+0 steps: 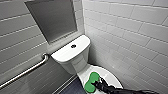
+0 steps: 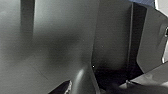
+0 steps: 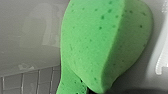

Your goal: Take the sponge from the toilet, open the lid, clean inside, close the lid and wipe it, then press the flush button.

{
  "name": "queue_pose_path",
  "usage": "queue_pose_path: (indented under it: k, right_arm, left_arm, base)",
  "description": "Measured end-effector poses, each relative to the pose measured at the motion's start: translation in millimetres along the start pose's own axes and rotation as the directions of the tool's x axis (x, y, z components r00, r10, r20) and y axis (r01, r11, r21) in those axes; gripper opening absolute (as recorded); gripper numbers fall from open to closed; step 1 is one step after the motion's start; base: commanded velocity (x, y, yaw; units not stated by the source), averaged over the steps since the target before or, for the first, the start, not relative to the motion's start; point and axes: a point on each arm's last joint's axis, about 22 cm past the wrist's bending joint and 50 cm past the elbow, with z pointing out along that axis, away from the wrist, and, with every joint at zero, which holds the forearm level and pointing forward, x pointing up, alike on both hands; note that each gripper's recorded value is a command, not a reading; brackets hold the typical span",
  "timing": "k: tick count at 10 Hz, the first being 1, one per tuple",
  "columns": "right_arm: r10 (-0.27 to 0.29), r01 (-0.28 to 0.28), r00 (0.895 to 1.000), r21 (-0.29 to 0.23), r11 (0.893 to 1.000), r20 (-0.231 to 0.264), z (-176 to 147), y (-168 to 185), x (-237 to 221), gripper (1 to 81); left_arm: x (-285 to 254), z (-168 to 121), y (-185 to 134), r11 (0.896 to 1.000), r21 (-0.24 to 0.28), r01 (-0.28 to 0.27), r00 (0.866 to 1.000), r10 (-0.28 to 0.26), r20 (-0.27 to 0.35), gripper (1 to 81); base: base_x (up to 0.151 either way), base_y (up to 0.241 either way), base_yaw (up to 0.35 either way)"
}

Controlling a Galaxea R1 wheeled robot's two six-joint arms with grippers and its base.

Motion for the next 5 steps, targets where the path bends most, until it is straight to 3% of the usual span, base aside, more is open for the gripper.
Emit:
queue_pose_path:
  k: [2,5]
  right_arm:
    - [0.001,-0.001,1.000,0.001,1.000,0.002,-4,2,0,1.0]
    - [0.019,-0.019,1.000,0.005,1.000,0.005,-37,17,-6,1.0]
  left_arm:
    - [0,0,0,1.000,0.000,0.000,1.000,0.000,0.000,81.1]
    - [0,0,0,1.000,0.000,0.000,1.000,0.000,0.000,81.1]
  base:
    - [0.000,0.000,0.000]
    - [0.000,0.000,0.000]
